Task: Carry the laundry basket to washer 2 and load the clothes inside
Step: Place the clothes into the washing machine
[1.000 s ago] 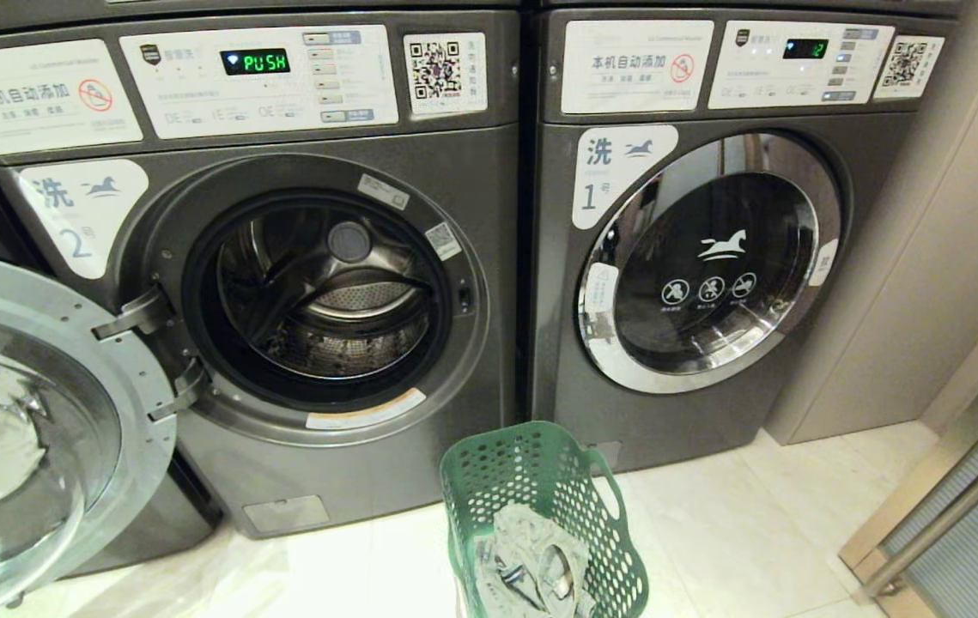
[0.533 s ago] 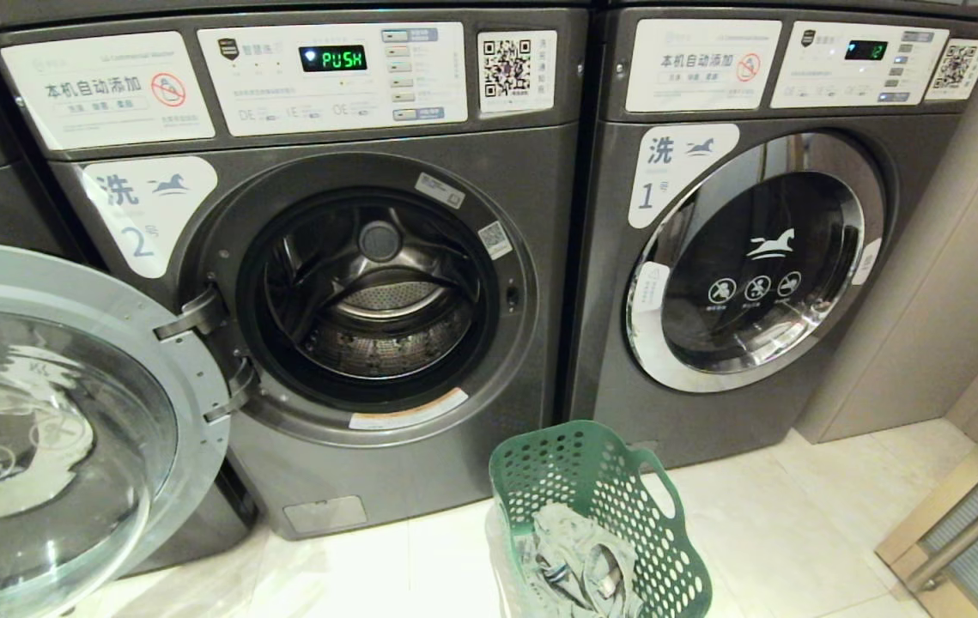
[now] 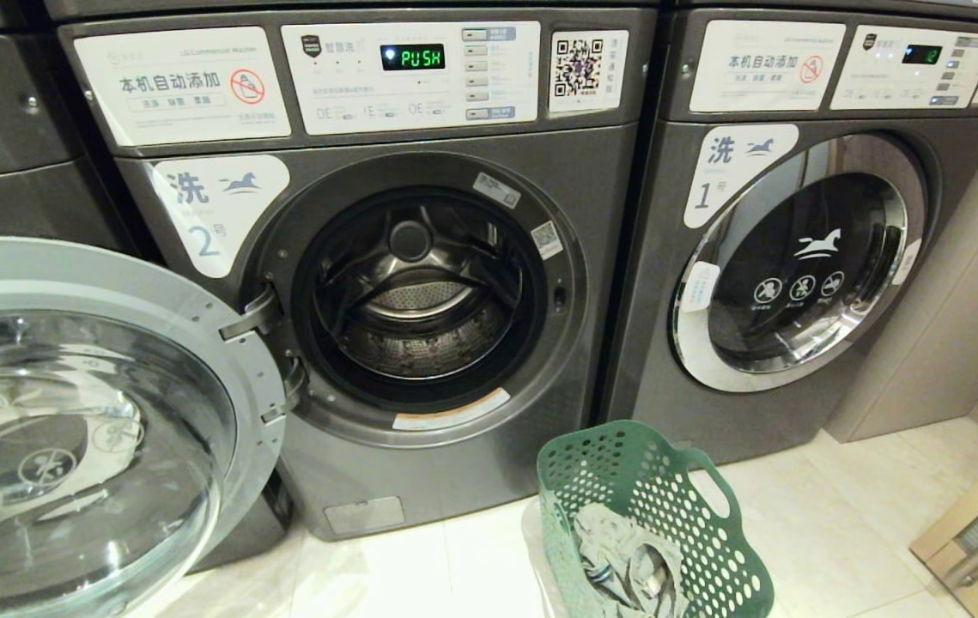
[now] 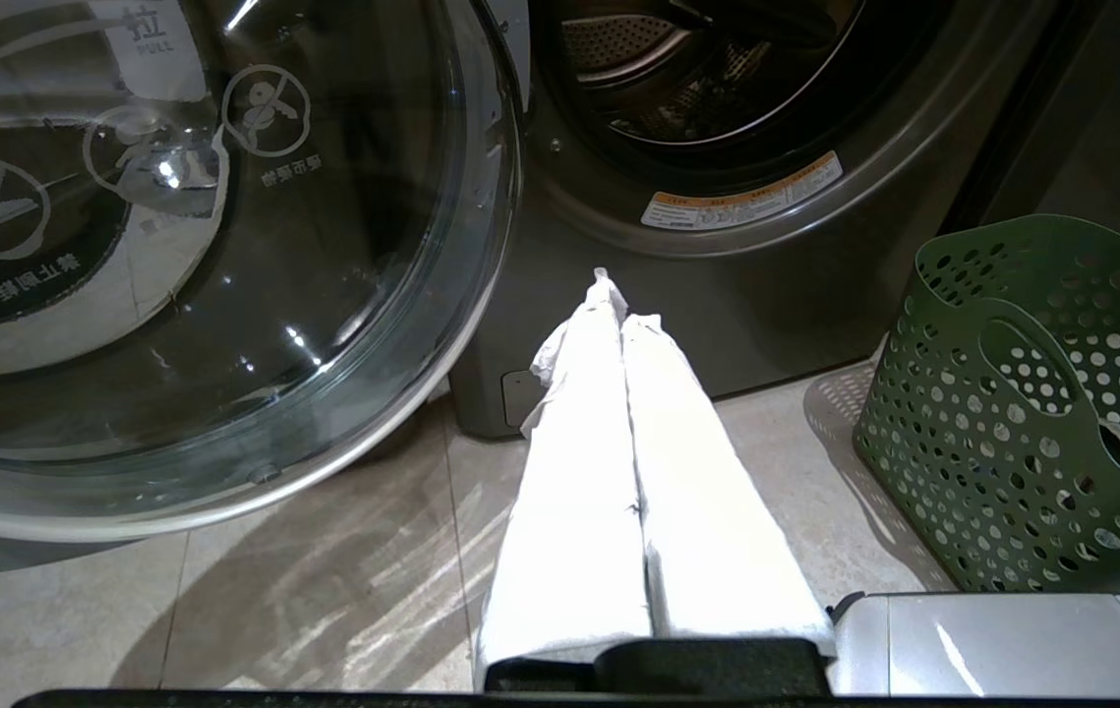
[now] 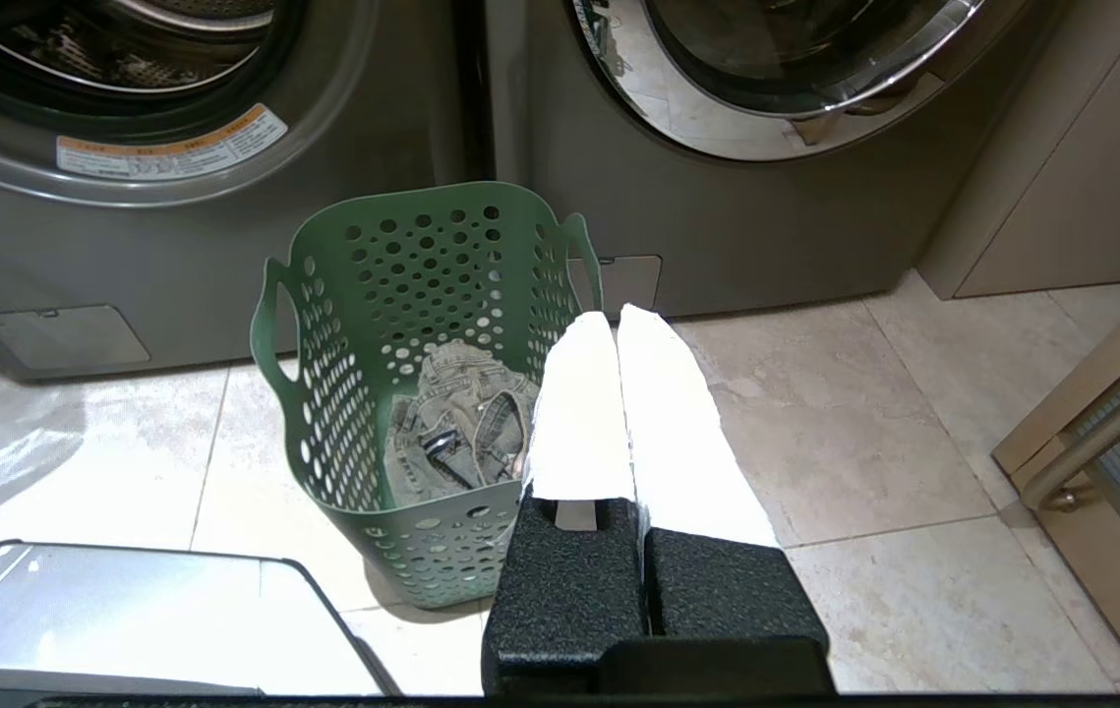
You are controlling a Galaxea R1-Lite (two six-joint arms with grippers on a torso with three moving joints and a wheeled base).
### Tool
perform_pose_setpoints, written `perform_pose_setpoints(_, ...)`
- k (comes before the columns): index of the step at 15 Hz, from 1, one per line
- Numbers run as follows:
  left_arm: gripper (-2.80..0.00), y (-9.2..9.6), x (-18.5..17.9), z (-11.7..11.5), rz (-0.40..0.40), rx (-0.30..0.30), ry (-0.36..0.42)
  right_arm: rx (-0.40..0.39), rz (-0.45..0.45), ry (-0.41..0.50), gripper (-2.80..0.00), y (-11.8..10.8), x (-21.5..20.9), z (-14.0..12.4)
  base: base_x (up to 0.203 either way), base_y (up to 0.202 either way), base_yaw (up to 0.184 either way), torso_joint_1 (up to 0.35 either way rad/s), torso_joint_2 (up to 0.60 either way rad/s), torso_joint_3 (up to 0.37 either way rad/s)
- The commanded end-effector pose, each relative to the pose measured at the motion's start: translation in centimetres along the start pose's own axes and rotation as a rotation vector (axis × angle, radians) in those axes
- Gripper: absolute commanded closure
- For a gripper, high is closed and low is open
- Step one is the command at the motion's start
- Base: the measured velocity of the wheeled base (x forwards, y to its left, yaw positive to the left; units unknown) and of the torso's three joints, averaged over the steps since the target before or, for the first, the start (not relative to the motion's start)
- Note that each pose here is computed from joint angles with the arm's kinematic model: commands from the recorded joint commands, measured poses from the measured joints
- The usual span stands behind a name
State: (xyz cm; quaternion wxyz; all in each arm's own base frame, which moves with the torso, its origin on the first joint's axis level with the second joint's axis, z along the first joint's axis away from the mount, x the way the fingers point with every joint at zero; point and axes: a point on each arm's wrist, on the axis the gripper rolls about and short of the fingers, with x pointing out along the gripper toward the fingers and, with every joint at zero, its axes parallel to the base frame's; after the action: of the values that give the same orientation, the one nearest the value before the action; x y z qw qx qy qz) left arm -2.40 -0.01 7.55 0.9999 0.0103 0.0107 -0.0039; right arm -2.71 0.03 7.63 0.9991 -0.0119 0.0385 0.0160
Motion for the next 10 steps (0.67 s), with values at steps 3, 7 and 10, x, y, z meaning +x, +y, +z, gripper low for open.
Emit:
perform_pose_setpoints(3,0.00,0.00,0.00,0.00,0.001,-0.001,0.000,0.000,0.000,0.001,0.00,0.00,0.00,0.00,0.000,0.000,0.000,0.000,0.00,0.000)
perform_pose_setpoints(7,0.00,0.00,-0.01,0.04,0.002,-0.008,-0.002,0.000,0.003,0.001,0.00,0.00,0.00,0.00,0.000,0.000,0.000,0.000,0.00,0.000)
perform_pose_setpoints(10,0.00,0.00,0.00,0.00,0.002,-0.016,0.000,0.000,0.002,0.002,0.00,0.00,0.01,0.00,0.000,0.000,0.000,0.000,0.00,0.000)
